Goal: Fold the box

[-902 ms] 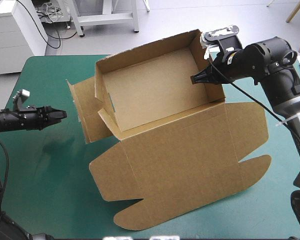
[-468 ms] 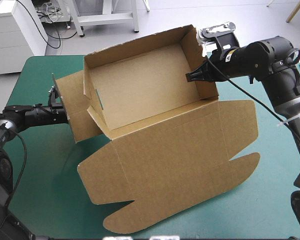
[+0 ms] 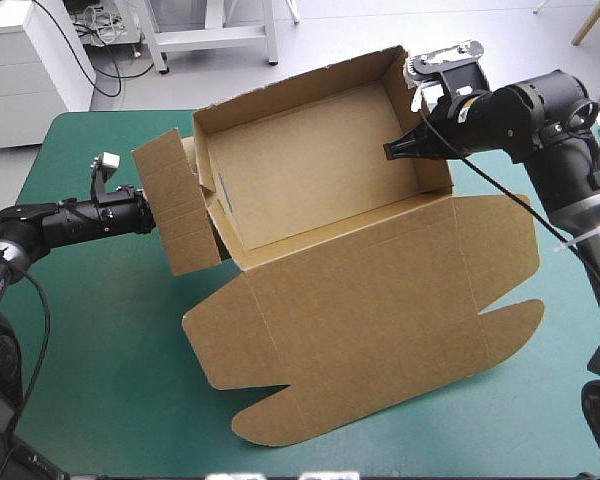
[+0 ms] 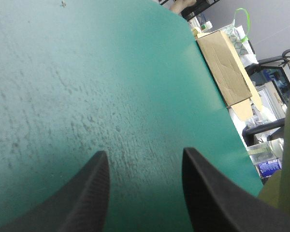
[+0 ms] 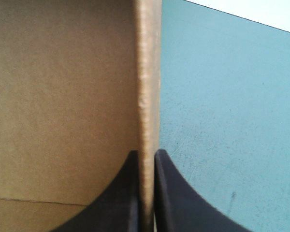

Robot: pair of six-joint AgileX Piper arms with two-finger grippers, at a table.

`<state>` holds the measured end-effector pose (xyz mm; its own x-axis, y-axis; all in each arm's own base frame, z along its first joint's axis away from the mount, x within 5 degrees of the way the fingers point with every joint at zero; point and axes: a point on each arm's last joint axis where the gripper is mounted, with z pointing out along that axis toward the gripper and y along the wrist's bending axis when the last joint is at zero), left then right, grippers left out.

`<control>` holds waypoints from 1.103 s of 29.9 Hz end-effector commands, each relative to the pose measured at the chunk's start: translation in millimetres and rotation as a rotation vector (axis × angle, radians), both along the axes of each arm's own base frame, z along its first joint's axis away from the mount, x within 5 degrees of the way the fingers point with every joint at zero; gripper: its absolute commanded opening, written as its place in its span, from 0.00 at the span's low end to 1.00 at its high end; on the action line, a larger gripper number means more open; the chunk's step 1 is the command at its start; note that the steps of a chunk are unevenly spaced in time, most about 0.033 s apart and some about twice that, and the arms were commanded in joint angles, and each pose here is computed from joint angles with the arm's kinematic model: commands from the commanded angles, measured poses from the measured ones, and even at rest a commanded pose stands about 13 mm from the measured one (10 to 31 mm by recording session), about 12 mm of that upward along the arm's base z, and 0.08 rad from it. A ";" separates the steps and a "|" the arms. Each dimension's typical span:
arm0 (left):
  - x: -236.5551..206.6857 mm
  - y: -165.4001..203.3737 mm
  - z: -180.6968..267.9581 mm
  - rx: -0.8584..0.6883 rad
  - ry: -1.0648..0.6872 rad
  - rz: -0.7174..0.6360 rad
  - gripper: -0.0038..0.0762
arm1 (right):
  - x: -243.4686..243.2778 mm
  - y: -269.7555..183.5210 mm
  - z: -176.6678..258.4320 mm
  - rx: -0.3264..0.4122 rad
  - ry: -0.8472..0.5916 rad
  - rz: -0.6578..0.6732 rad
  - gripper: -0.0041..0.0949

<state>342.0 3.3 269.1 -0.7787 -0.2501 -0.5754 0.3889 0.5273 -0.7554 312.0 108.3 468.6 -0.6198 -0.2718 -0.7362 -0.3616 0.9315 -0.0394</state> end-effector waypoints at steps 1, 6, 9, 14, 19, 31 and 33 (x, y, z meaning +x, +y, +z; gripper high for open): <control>-17.0 -10.3 42.1 -0.084 -0.119 -0.074 0.47 | -5.0 -4.8 22.5 0.054 -0.122 -0.018 0.02; -26.5 -12.8 57.7 -0.071 -0.167 -0.077 0.47 | 3.3 -2.0 14.5 0.047 -0.098 -0.020 0.02; -31.4 -14.1 65.0 -0.065 -0.190 -0.078 0.47 | 8.6 -0.2 9.8 0.044 -0.088 -0.020 0.02; -40.5 -16.9 77.7 -0.053 -0.232 -0.082 0.47 | 19.0 3.3 0.3 0.038 -0.070 -0.020 0.02; -49.4 -19.3 89.1 -0.044 -0.266 -0.084 0.47 | 28.6 6.5 -7.9 0.034 -0.060 -0.020 0.02; -57.3 -50.4 102.2 -0.117 -0.305 -0.163 0.47 | 40.7 8.5 -16.3 0.014 -0.075 -0.028 0.02; -56.5 -50.2 105.8 -0.156 -0.315 -0.149 0.47 | 43.1 7.7 -19.0 -0.007 -0.071 -0.034 0.02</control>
